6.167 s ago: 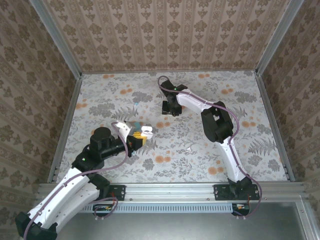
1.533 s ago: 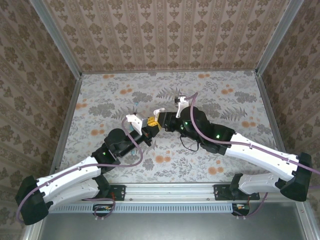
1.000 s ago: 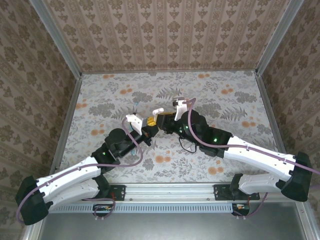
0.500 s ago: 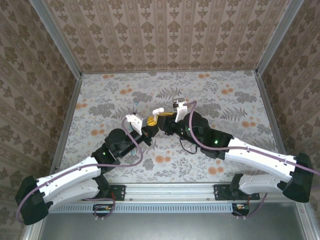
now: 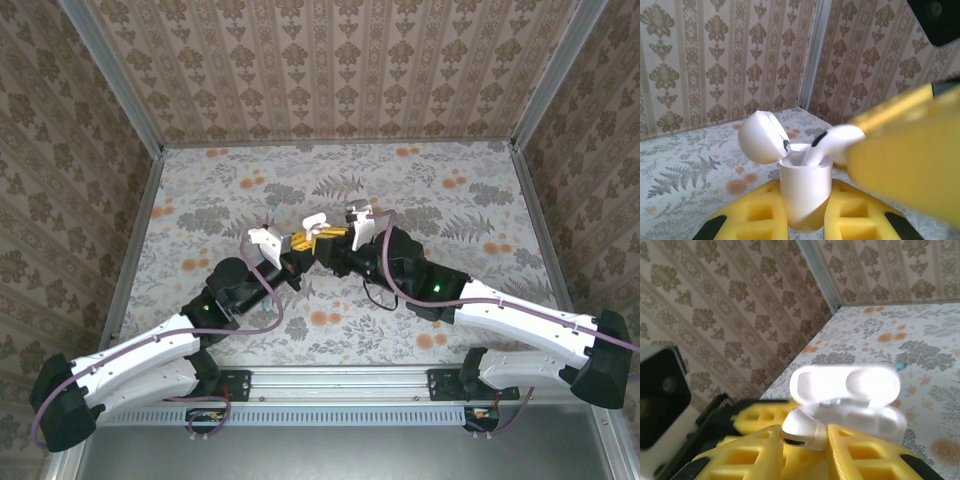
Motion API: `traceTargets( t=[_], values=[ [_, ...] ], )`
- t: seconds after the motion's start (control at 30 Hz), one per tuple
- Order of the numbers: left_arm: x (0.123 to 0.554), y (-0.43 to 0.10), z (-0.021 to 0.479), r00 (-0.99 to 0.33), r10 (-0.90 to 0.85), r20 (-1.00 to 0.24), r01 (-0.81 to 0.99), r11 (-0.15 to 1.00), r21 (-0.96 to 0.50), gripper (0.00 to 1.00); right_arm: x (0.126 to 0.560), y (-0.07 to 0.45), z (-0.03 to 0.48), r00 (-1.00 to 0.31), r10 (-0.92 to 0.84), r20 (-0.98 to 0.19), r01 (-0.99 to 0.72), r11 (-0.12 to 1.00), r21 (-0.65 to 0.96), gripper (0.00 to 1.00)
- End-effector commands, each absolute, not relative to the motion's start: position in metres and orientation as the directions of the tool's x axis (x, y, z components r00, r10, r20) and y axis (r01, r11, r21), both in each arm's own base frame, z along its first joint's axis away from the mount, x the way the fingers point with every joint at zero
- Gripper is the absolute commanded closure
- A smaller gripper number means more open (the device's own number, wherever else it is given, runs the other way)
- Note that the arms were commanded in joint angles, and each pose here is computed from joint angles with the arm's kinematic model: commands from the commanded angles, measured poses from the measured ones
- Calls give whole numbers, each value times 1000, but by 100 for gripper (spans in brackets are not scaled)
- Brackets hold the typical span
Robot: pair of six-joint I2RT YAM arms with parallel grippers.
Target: Insert wireless bluetooth earbuds into charging case
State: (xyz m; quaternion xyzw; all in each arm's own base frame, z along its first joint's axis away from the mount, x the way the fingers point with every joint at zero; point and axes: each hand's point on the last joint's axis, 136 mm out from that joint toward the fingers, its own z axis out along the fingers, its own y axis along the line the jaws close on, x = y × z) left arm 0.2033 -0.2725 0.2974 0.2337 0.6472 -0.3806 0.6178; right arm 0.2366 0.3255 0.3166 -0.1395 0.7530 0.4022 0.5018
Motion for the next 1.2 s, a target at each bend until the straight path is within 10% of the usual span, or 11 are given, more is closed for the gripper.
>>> traceTargets(
  t=[0.0, 1.17],
  values=[
    [193, -270, 341, -32, -279, -960, 818, 544, -186, 100, 207, 352, 292, -513, 22, -858, -712, 548, 440, 72],
    [192, -264, 330, -121, -289, -950, 831, 494, -256, 100, 220, 335, 344, -589, 50, -807, -605, 634, 481, 33]
  ],
)
